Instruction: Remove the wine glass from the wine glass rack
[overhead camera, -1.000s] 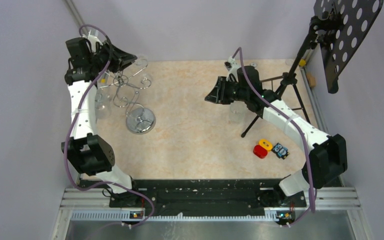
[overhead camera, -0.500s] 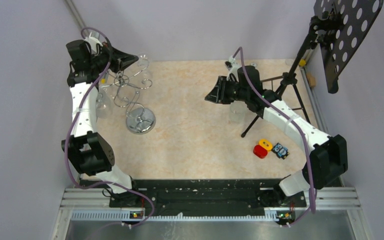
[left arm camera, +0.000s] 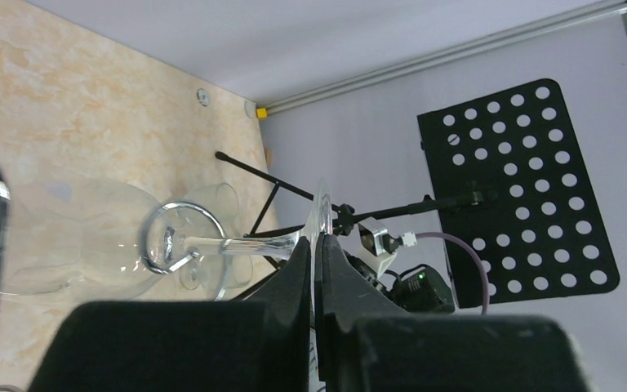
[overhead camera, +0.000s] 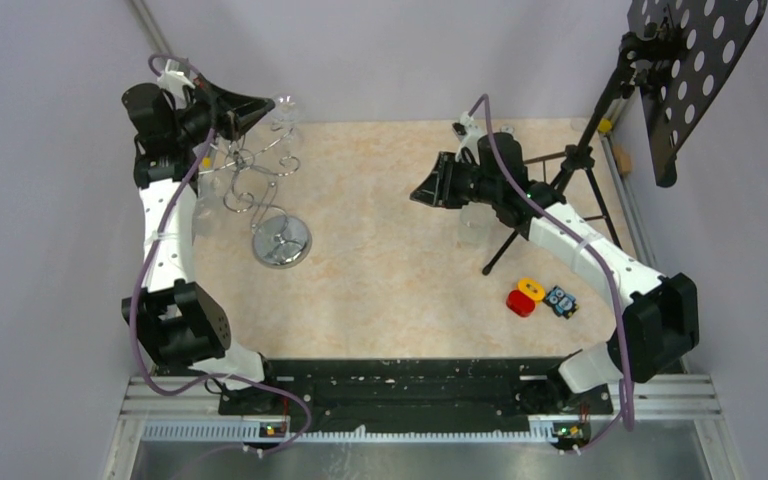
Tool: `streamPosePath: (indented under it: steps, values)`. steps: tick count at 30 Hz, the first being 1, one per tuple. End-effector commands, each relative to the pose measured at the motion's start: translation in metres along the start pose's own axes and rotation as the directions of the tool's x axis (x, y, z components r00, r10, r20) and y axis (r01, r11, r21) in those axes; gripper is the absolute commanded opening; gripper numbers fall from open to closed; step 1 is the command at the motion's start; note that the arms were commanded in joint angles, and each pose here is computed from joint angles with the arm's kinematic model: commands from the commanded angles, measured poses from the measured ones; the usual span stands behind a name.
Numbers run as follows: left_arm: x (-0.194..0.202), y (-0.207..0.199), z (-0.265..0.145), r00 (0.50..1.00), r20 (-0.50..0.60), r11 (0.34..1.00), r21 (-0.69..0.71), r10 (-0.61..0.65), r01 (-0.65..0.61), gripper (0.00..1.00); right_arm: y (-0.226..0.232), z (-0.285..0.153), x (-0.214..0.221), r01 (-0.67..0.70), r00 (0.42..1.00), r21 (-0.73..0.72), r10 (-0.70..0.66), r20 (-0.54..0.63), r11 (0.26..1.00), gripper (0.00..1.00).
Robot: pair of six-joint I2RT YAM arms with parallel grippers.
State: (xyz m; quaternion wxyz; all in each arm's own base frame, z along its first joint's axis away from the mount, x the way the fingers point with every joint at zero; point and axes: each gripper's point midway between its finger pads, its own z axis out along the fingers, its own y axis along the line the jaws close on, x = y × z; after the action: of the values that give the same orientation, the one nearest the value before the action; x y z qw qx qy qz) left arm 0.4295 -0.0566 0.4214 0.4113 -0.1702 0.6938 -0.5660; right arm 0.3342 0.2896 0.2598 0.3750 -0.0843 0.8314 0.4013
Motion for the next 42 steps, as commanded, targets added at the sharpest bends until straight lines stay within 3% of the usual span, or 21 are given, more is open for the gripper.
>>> streamPosePath:
  steps: [1, 12, 19, 29, 42]
  values:
    - [0.016, -0.050, -0.017, 0.996, -0.008, 0.991, 0.098, 0.091, -0.090, 0.00, 0.010, -0.012, -0.016, 0.015, 0.997, -0.027, -0.013, 0.071, 1.000, 0.32]
    - [0.021, -0.047, -0.022, 0.998, 0.006, 0.995, 0.074, 0.070, -0.070, 0.00, 0.012, -0.016, -0.017, 0.010, 0.997, -0.032, -0.007, 0.082, 0.999, 0.32]
    - [0.009, -0.035, -0.026, 0.992, 0.093, 0.996, -0.032, 0.082, -0.080, 0.00, 0.013, -0.020, -0.017, 0.011, 0.996, -0.031, -0.008, 0.091, 0.999, 0.32]
    - [-0.008, -0.035, -0.038, 0.978, 0.194, 0.995, -0.073, 0.081, -0.068, 0.00, 0.011, -0.022, -0.016, 0.012, 0.996, -0.022, -0.010, 0.093, 1.000, 0.33]
    - [-0.041, -0.026, -0.040, 0.954, 0.290, 0.992, -0.120, 0.080, -0.046, 0.00, 0.018, -0.036, -0.022, 0.054, 0.986, -0.041, -0.047, 0.158, 0.998, 0.60]
